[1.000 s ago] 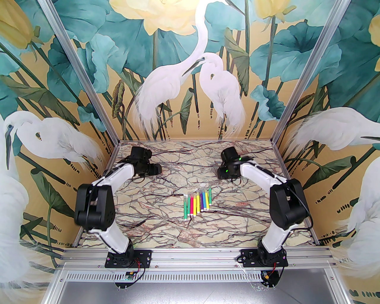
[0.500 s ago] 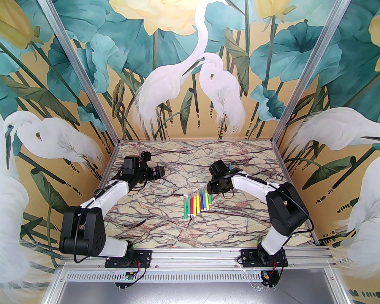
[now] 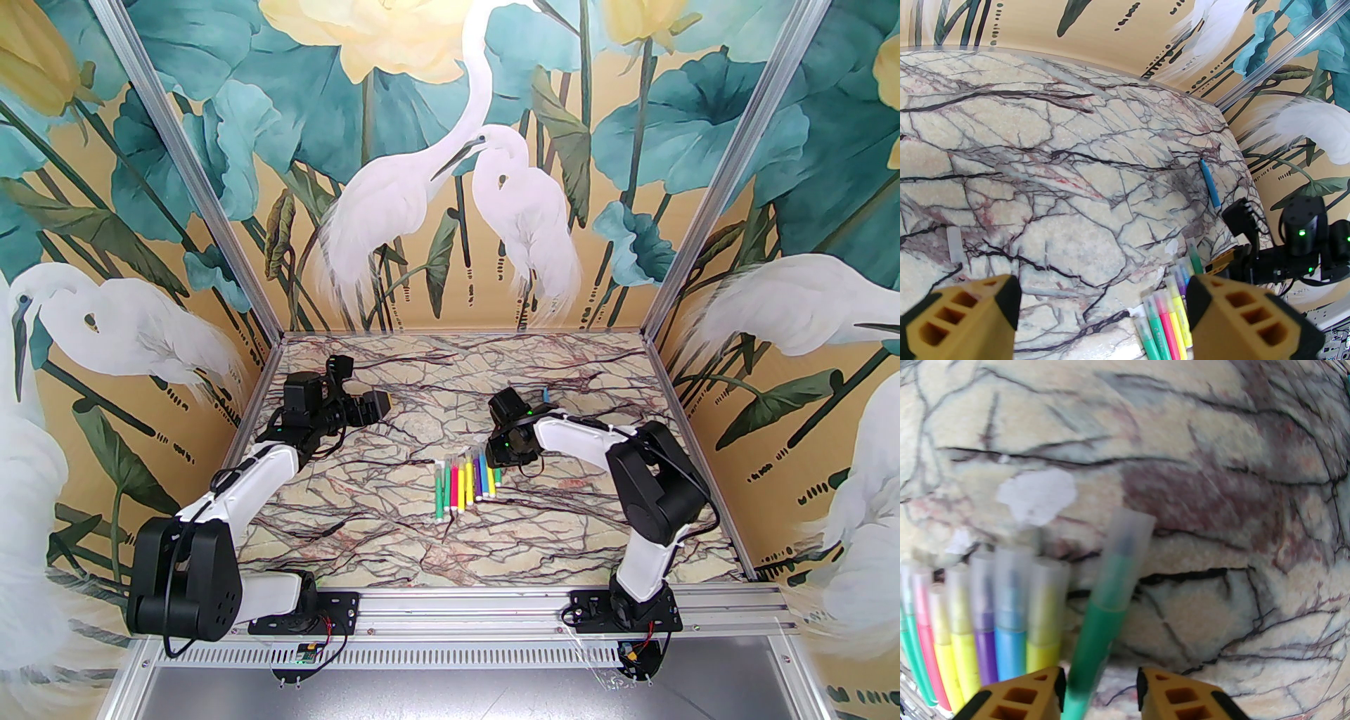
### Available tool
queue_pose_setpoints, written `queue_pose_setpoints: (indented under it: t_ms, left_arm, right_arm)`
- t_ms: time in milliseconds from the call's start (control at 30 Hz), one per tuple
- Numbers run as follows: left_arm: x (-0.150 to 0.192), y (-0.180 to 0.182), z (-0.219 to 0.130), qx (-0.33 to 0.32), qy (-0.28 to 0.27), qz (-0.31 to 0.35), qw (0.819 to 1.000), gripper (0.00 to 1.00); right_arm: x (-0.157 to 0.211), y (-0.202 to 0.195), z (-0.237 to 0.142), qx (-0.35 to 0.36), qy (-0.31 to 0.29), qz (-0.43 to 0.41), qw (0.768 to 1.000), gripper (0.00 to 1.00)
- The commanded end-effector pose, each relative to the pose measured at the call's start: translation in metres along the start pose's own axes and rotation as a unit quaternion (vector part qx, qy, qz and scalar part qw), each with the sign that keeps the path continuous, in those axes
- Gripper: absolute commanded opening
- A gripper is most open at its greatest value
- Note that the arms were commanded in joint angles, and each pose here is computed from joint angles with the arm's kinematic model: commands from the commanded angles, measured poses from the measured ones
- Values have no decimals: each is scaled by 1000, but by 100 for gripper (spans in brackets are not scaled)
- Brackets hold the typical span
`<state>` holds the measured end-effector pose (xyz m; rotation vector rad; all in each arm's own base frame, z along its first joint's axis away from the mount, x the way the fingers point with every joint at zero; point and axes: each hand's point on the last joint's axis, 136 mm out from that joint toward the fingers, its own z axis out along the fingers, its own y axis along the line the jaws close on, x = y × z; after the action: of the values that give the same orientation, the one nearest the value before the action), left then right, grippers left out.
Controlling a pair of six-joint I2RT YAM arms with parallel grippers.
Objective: Open the pen caps
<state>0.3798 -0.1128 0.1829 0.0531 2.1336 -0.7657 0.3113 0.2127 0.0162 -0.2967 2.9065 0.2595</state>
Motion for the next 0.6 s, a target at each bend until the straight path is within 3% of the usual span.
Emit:
queue_pose_setpoints:
  t_ms: [0, 300, 567]
  left_arm:
    - [-7, -6, -7, 8, -22, 7, 1000, 82]
    - [-11, -9, -13, 9, -34, 12, 999, 83]
    - [-11, -9, -13, 9, -35, 13, 999, 83]
  right_arm:
    - [-2, -6, 3, 32, 2, 4, 999, 39]
    - [4, -15, 7, 111, 25, -31, 993, 35]
    - [4, -12, 20, 119, 39, -38, 991, 28]
